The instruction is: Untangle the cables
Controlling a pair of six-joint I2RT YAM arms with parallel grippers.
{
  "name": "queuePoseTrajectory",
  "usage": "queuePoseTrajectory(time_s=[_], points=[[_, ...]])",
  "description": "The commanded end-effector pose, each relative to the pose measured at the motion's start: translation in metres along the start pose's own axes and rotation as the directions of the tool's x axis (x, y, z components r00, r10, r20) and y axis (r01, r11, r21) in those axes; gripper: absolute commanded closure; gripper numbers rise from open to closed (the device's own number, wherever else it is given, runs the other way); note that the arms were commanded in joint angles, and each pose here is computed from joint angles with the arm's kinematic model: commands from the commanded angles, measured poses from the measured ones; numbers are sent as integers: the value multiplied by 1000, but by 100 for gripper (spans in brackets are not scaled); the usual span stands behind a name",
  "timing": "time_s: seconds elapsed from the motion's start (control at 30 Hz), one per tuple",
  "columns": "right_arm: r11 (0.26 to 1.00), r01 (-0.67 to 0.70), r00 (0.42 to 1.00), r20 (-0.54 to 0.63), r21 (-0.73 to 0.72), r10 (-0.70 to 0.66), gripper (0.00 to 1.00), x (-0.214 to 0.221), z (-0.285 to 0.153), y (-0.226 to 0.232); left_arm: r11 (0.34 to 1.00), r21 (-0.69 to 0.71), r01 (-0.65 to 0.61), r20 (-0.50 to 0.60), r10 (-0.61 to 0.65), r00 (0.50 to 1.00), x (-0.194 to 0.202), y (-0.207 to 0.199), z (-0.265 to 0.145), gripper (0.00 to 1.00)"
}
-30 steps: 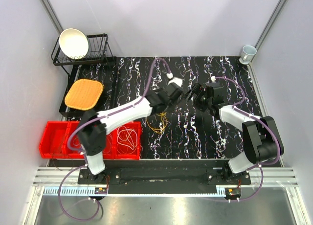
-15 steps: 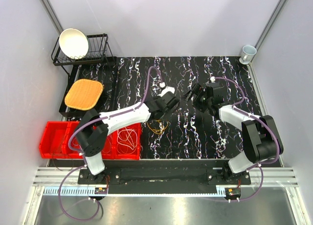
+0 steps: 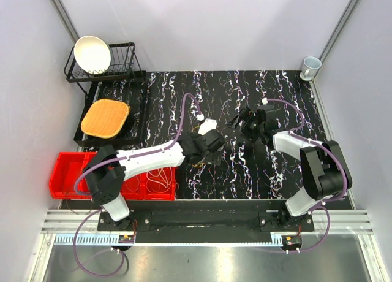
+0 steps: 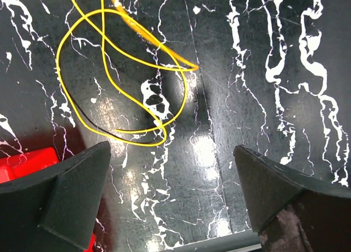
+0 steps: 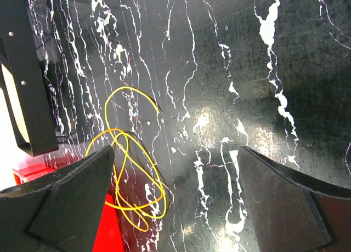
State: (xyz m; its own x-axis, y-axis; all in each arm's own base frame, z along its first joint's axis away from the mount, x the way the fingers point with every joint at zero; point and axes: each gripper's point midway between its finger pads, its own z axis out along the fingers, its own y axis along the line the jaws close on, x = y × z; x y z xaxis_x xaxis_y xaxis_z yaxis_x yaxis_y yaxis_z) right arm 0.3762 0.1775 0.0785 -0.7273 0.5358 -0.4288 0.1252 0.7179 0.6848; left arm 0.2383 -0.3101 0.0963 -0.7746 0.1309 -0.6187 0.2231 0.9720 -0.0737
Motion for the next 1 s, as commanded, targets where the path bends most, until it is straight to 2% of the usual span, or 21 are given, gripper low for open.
queuePoseTrajectory(time_s=[0.0,0.13,0.3,0.33,0.37,0.43,0.47,0.5,0.57,0.8,0.97], points=[[998,8,1000,23,-56,-7,0,-12,1,16,999,-21,28,49,-27,998,-7,-6,4,1],[998,8,1000,22,-55,-6,0,-12,2,15,993,-74,97,70,-92,993,-5,-1,9,1],[998,5,1000,16,-60,-4,0,-10,2,16,950,-98,298,121,-286,951,-3,5,10,1],[998,4,1000,14,-60,-3,0,-10,3,16,935,-91,342,158,-326,932,-7,6,4,1],[998,4,1000,13,-61,-3,0,-10,3,16,894,-70,442,184,-424,887,-9,4,2,1],[998,3,1000,12,-65,-2,0,-10,3,17,855,-39,517,217,-498,840,-4,8,-4,1],[998,5,1000,12,-65,-4,0,-10,3,17,810,-24,586,227,-566,792,1,11,-2,1],[998,1,1000,12,-65,0,0,-10,3,17,788,-6,616,234,-598,767,0,12,-4,1],[998,0,1000,6,-68,1,0,-9,3,17,760,15,650,243,-633,735,-2,11,-3,1],[997,-5,1000,-7,-77,4,0,-7,5,18,767,27,641,269,-623,735,-13,2,2,1],[997,-5,1000,-5,-81,5,0,-7,4,19,738,72,671,278,-661,698,-11,0,9,1]])
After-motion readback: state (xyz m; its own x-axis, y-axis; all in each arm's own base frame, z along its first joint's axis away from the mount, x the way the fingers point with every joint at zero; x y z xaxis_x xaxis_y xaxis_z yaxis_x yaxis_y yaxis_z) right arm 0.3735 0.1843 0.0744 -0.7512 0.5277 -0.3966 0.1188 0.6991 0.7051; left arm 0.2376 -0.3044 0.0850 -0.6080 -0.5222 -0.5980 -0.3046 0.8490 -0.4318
